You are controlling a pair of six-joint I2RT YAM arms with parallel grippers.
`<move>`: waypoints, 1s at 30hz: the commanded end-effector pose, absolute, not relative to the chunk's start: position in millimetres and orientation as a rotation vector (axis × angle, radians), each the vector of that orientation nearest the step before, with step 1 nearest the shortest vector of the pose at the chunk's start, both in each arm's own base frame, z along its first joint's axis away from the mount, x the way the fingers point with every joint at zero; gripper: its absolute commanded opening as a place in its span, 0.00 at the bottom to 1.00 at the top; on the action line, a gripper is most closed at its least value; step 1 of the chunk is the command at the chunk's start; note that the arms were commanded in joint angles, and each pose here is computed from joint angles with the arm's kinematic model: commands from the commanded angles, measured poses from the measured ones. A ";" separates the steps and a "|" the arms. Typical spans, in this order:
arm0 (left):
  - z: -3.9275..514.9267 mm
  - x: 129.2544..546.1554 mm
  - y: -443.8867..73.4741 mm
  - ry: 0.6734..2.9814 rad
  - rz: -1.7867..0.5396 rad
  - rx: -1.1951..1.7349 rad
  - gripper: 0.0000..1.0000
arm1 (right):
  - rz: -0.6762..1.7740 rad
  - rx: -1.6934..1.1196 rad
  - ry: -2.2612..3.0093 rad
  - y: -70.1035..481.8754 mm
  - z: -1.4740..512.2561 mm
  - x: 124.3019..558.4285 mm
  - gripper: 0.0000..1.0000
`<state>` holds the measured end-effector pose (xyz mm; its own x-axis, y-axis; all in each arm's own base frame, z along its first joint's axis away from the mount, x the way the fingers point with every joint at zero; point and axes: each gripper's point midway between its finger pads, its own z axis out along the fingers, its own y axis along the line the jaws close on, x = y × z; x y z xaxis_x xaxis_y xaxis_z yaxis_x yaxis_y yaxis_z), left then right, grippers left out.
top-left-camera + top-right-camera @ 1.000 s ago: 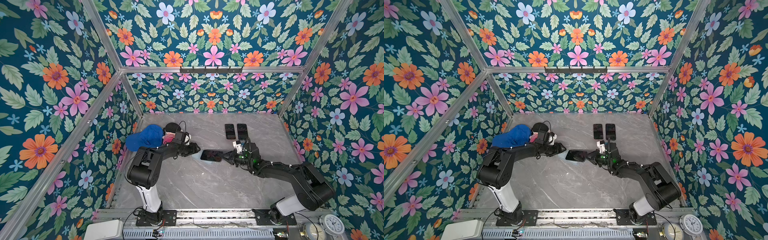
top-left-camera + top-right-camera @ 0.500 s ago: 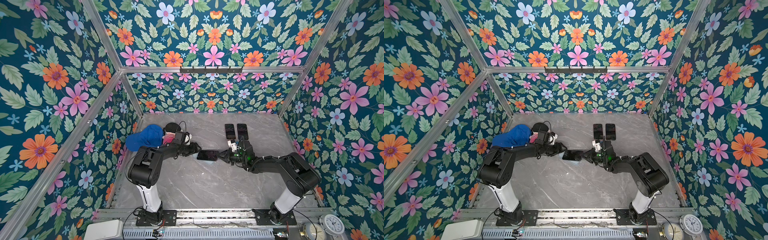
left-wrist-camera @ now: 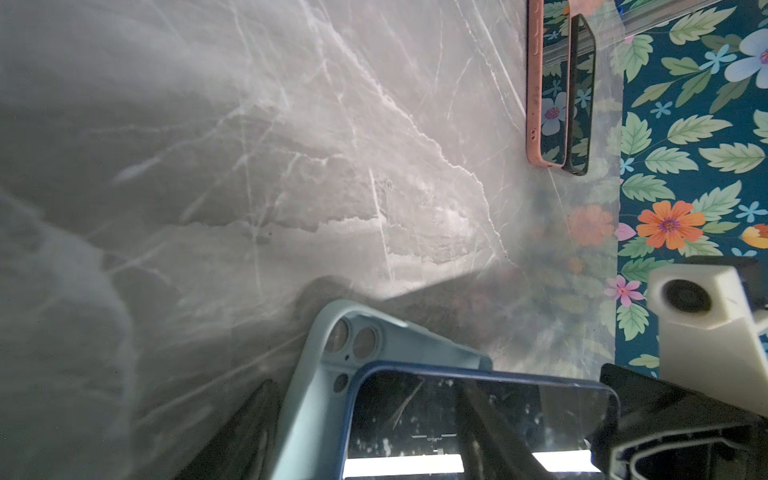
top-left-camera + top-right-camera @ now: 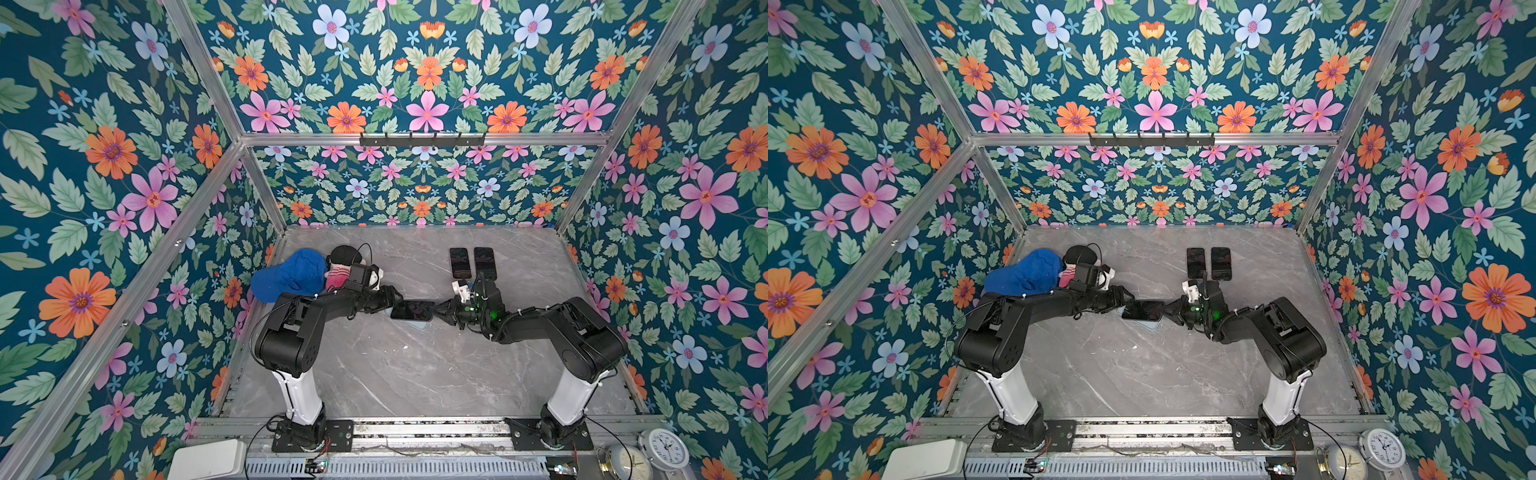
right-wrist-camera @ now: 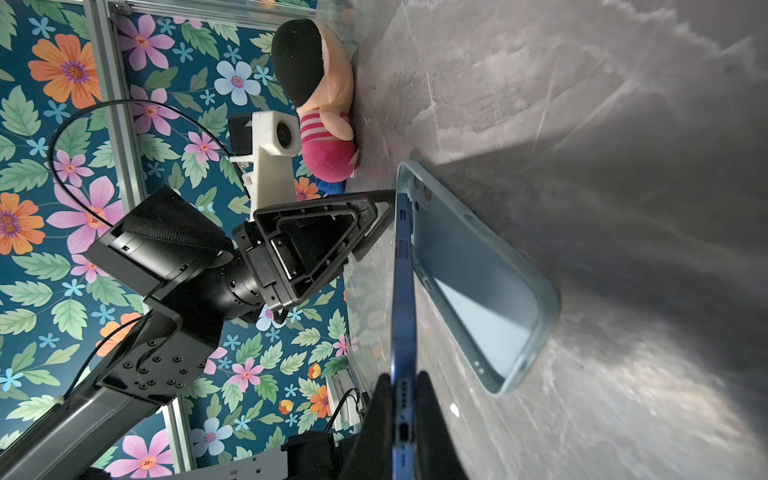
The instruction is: Put the phone into the phone case
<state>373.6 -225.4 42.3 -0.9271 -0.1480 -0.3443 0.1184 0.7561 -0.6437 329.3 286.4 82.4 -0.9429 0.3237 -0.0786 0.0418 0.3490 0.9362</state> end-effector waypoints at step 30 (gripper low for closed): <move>33.9 353.8 -221.9 2.620 -1.014 -0.075 0.69 | 1.626 0.424 2.284 284.7 74.2 344.9 0.00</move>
